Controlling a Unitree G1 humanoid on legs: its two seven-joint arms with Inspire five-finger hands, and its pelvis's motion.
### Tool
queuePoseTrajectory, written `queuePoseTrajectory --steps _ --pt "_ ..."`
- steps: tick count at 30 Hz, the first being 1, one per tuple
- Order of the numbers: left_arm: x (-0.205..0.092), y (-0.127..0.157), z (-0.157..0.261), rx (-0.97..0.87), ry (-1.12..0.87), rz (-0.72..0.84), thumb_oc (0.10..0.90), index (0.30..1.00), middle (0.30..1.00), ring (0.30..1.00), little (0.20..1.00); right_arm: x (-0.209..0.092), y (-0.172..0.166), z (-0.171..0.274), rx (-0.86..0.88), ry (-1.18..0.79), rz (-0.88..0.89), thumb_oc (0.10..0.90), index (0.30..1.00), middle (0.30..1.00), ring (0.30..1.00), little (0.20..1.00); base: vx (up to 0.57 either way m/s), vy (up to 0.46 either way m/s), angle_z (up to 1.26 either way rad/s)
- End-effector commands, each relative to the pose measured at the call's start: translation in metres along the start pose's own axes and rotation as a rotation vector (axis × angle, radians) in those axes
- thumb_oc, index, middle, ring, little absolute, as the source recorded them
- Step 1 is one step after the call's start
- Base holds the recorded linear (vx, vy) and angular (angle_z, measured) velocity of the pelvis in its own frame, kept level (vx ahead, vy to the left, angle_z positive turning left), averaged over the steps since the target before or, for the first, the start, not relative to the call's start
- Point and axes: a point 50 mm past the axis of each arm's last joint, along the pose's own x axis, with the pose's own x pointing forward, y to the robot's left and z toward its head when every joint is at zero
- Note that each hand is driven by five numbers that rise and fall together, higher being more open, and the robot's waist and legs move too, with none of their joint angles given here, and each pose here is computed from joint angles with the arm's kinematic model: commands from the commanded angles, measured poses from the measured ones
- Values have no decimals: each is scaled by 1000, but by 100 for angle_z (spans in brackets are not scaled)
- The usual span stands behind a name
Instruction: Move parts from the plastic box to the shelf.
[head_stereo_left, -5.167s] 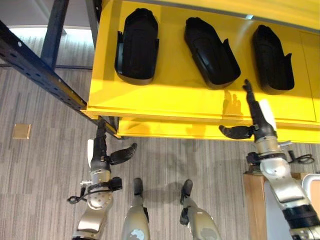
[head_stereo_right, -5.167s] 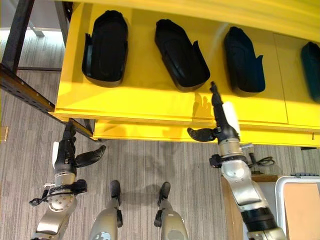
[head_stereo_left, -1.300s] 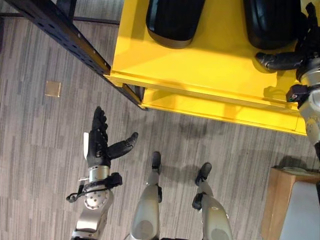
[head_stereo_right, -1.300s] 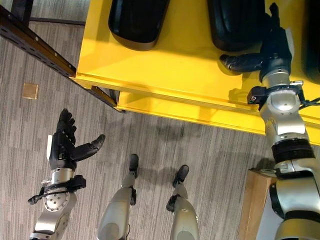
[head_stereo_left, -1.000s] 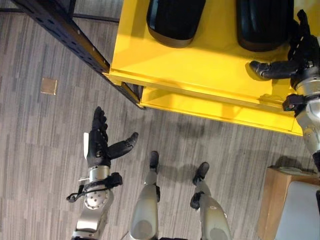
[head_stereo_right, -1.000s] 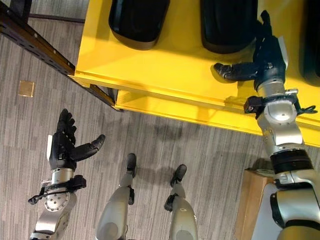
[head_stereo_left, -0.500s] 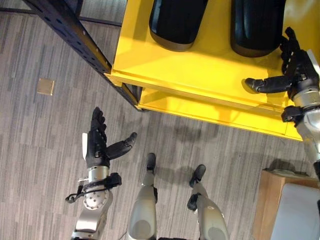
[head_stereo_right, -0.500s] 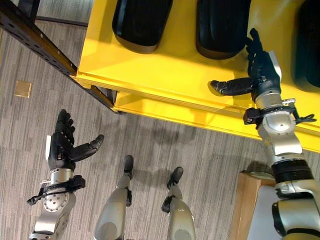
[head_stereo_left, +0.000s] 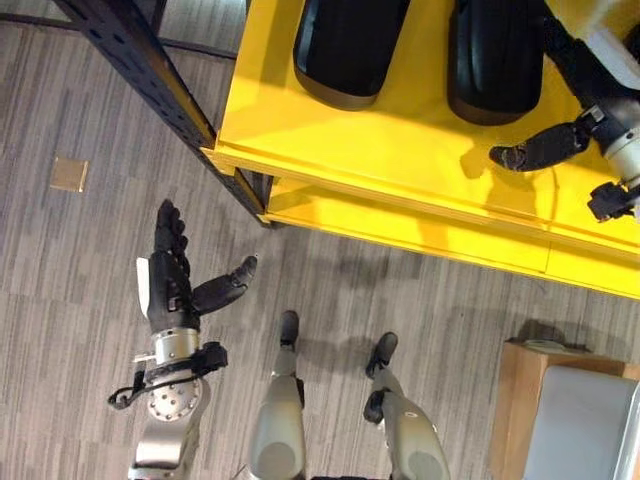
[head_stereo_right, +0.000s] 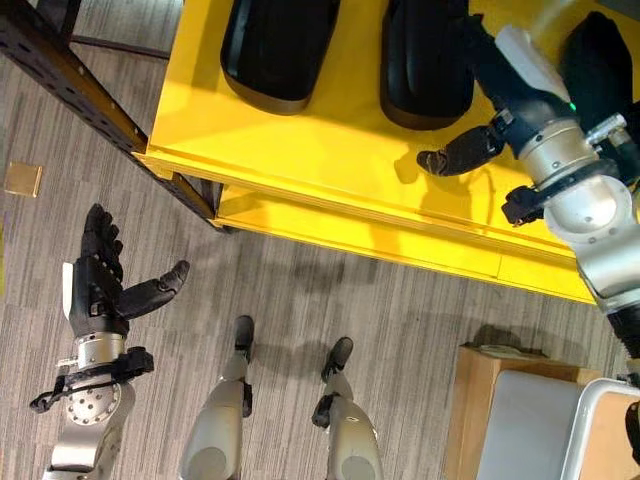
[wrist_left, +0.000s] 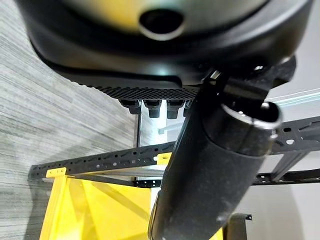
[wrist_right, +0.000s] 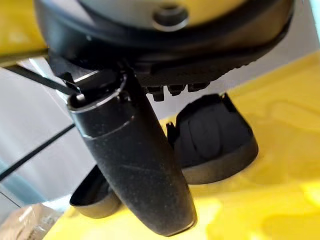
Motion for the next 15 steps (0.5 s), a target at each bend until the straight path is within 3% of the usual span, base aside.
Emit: queuePoseTrajectory --steps 1,11,15 --pt "3 14 39 30 -215 9 900 1000 1000 1000 1000 24 -69 33 -140 -105 -234 900 1000 1000 1000 1000 58 -48 2" --pt "2 18 45 16 -247 33 900 1000 1000 1000 1000 32 -128 42 -314 -27 -366 900 1000 1000 1000 1000 58 -37 3" --pt "2 19 46 15 -254 36 900 1000 1000 1000 1000 30 -135 38 -309 -2 -398 900 1000 1000 1000 1000 11 -11 1"
